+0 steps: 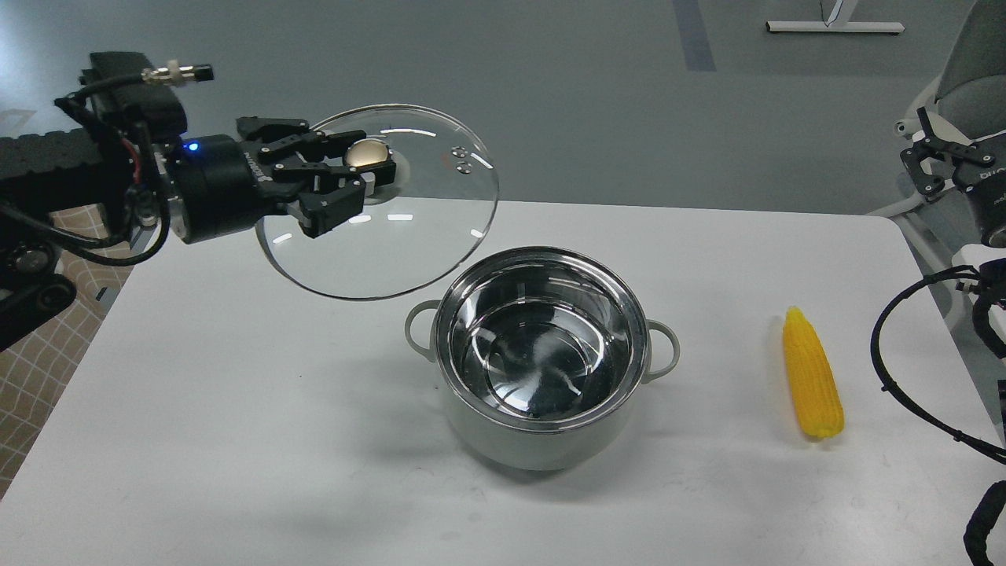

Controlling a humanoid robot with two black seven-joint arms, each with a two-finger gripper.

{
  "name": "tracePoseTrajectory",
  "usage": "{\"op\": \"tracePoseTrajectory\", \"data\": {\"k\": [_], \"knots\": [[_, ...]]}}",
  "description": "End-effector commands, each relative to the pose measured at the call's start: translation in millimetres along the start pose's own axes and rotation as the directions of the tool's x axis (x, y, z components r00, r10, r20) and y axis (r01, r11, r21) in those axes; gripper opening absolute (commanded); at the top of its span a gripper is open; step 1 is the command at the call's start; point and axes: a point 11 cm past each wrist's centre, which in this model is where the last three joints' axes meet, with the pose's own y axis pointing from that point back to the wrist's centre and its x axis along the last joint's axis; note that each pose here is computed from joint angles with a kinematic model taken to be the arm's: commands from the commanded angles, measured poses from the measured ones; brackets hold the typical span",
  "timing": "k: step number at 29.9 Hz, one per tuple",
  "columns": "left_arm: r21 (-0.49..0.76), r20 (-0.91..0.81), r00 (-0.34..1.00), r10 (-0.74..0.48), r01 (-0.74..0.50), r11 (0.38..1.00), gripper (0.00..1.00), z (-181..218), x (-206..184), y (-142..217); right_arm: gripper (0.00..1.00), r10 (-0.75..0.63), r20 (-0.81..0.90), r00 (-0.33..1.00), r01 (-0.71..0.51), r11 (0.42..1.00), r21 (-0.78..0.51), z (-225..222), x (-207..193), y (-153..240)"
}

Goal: Open pot and put corn in
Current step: 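Lower the glass lid onto the table beside the pot, left gripper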

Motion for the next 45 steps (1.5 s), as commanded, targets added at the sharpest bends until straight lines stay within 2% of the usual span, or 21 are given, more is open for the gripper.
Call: {"op": "tracePoseTrajectory", "data": {"k": [1, 3, 6, 7, 13, 17, 27, 31, 45], "knots": [[0.089, -0.064, 0.998, 0.0, 0.006, 0.996, 0.34, -26.4, -27.3, 21.7, 1.0, -0.002, 0.0, 1.0, 0.002, 1.0, 0.001, -0.4, -0.6, -0.3], [0.16, -0.111, 0.994, -0.021, 0.039, 0.986, 0.34, -44.5, -62.2, 35.5, 1.0, -0.002, 0.0, 1.0, 0.002, 1.0, 0.001, -0.4, -0.6, -0.3], [0.238, -0.144, 0.989, -0.028, 0.062, 0.969, 0.34, -63.0, -93.7, 51.9, 1.0, 0.0, -0.001, 1.0, 0.0, 1.0, 0.0, -0.2, 0.0, 0.2], [0.238, -0.144, 0.989, -0.028, 0.062, 0.969, 0.34, -63.1, -93.8, 52.0, 1.0, 0.0, -0.001, 1.0, 0.0, 1.0, 0.0, -0.2, 0.0, 0.2], [0.341, -0.214, 0.974, -0.071, 0.143, 0.929, 0.34, -81.8, -165.0, 93.3, 1.0, 0.0, 0.001, 1.0, 0.0, 1.0, 0.001, 0.3, -0.1, 0.1], [0.366, -0.234, 0.971, -0.057, 0.142, 0.92, 0.34, -85.1, -190.8, 103.3, 1.0, 0.004, 0.0, 1.0, -0.004, 1.0, -0.002, 1.4, 1.7, 1.9], [0.371, -0.268, 0.961, -0.06, 0.161, 0.915, 0.35, -73.1, -218.9, 107.0, 1.0, 0.003, 0.001, 1.0, -0.003, 1.0, -0.004, 2.5, 1.5, 1.8], [0.405, -0.304, 0.951, -0.057, 0.183, 0.896, 0.35, -78.3, -241.4, 108.2, 1.0, 0.004, 0.003, 1.0, -0.004, 1.0, -0.006, 3.4, 2.0, 2.2], [0.399, -0.326, 0.944, -0.05, 0.186, 0.898, 0.39, -73.1, -249.2, 104.3, 1.0, 0.006, 0.021, 1.0, -0.006, 1.0, -0.012, 13.1, 2.4, 2.8]]}}
